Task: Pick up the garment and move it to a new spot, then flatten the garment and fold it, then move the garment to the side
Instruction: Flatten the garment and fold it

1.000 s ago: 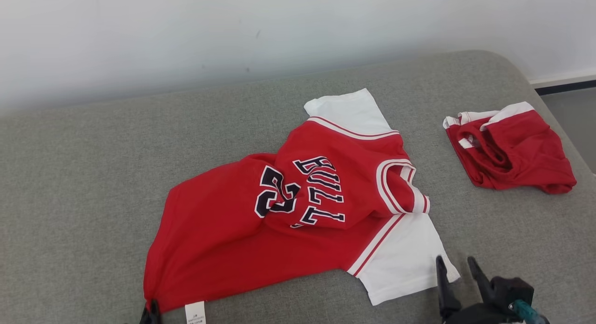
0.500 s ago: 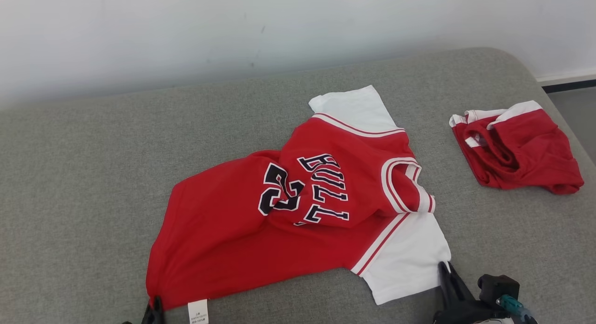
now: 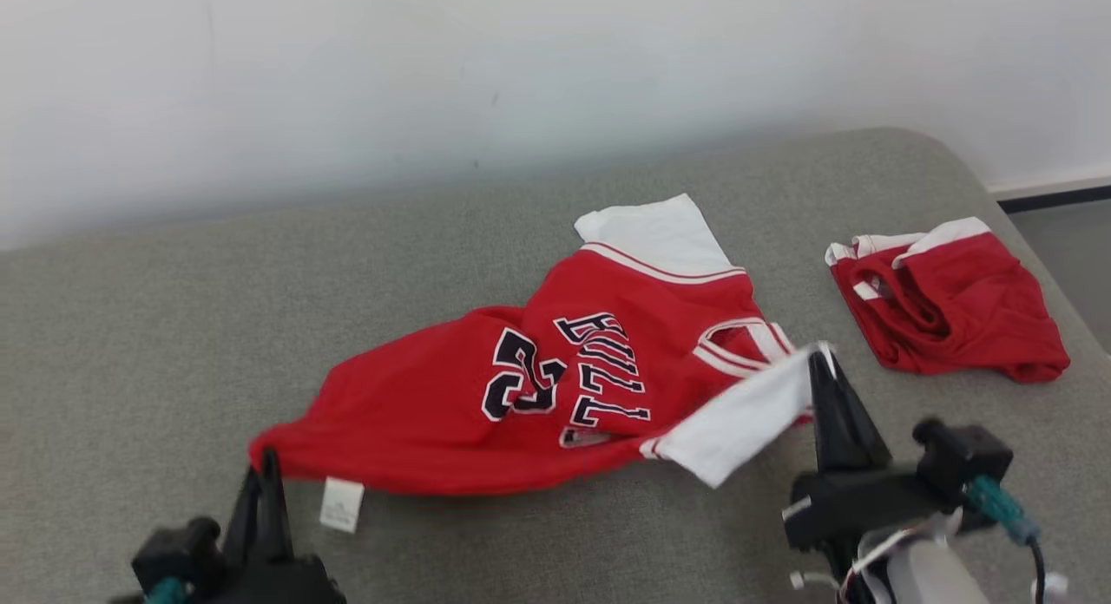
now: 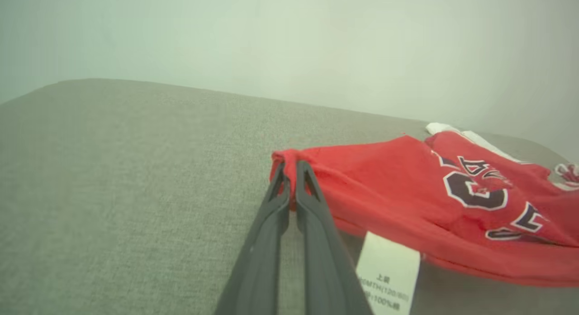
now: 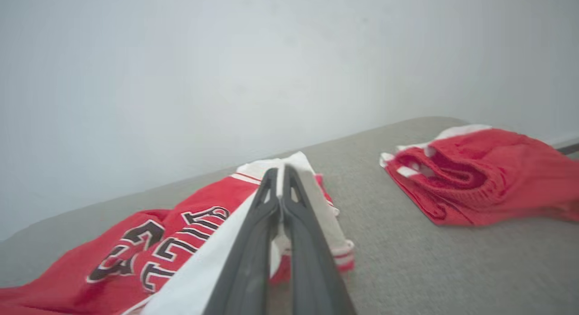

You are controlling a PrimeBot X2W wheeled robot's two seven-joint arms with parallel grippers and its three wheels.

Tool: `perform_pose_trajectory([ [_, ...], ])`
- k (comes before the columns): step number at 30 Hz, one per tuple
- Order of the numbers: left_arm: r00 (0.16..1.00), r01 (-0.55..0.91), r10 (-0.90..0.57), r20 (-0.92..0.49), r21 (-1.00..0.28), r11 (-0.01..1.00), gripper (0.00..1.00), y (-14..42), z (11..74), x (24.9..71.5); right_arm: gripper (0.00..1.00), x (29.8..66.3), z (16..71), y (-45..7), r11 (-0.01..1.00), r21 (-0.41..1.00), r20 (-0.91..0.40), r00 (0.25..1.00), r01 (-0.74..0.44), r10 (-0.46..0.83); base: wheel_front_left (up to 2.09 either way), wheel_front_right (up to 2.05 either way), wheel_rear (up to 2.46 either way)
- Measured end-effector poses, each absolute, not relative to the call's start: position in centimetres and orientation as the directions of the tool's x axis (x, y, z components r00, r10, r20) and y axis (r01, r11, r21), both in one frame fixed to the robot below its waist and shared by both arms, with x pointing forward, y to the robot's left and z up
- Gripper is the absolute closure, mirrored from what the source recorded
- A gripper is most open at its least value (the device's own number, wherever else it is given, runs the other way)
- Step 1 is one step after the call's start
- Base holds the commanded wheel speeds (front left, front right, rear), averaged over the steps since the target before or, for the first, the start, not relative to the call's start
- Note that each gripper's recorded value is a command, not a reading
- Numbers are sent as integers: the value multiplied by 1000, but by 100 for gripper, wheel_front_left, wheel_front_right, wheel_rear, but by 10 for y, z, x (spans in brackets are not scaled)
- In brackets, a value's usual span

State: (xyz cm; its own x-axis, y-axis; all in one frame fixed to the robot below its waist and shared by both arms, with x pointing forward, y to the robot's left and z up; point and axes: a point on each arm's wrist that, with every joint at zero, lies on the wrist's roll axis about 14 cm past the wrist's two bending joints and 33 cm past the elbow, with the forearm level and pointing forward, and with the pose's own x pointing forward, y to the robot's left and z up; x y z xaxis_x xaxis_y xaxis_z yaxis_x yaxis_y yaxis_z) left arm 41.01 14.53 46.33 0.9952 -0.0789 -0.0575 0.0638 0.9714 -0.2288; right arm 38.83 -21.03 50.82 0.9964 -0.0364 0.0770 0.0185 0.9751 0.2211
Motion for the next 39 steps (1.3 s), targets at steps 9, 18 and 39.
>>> perform_pose_trajectory([
  [9,948,128,-103,300,-65,990,100,166,594,443,100,403,662,-196,977,143,486,871,-160,72,0,0,0],
  [18,881,77,-131,454,135,988,100,200,704,461,100,397,797,-183,973,-112,714,664,-203,221,0,0,0],
  [39,878,-6,-187,441,401,916,100,209,792,525,100,486,876,-184,907,-417,682,641,-54,352,0,0,0],
])
